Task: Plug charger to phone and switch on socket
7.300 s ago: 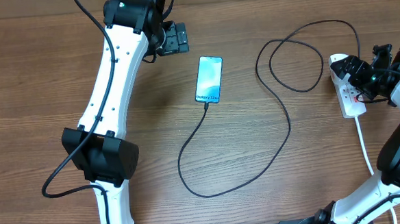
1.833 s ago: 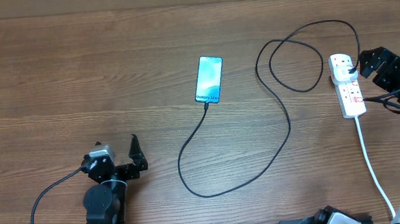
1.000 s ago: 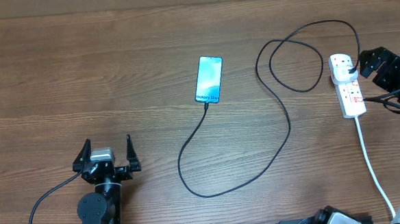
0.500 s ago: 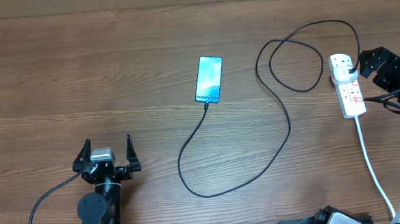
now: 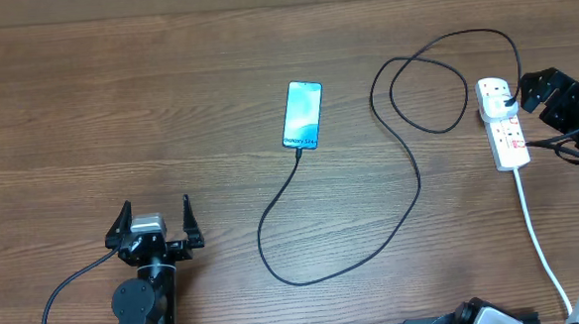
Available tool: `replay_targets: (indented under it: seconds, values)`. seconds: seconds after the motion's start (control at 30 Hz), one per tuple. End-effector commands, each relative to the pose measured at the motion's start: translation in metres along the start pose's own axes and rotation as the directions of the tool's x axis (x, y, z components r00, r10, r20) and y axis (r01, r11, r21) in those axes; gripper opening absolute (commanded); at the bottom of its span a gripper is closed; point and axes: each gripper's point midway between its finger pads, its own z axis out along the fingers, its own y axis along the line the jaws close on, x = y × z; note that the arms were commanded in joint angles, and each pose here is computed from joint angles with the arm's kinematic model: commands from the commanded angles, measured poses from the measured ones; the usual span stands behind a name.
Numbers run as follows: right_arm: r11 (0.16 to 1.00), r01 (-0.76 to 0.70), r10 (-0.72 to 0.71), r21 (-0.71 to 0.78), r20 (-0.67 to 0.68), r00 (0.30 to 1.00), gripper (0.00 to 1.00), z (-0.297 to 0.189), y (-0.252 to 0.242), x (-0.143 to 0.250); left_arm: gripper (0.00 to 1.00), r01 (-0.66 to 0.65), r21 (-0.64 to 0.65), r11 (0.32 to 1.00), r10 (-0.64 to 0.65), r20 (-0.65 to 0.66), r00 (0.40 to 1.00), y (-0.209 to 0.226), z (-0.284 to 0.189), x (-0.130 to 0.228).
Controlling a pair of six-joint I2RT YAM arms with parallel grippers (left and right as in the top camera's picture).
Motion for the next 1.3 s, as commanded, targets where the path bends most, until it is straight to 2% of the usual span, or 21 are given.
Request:
replay_targets:
  seconds: [0.0,1.0,1.27]
  values:
    - [1.0,0.005,-0.005,-0.005,0.001,1.0,1.0,0.001,0.002,0.0,1.0,0.004,0.003,1.0,-0.004,0.01,1.0,0.0,0.0,-0.001]
    - [1.0,0.013,-0.013,-0.004,0.02,1.0,1.0,-0.01,0.006,-0.001,1.0,0.003,0.003,1.0,-0.003,0.01,1.0,0.0,0.0,-0.001]
    - [0.987,0.141,-0.124,-0.072,0.201,0.972,1.0,-0.045,0.047,-0.009,1.0,0.003,0.003,1.0,-0.003,0.01,1.0,0.0,0.0,-0.001]
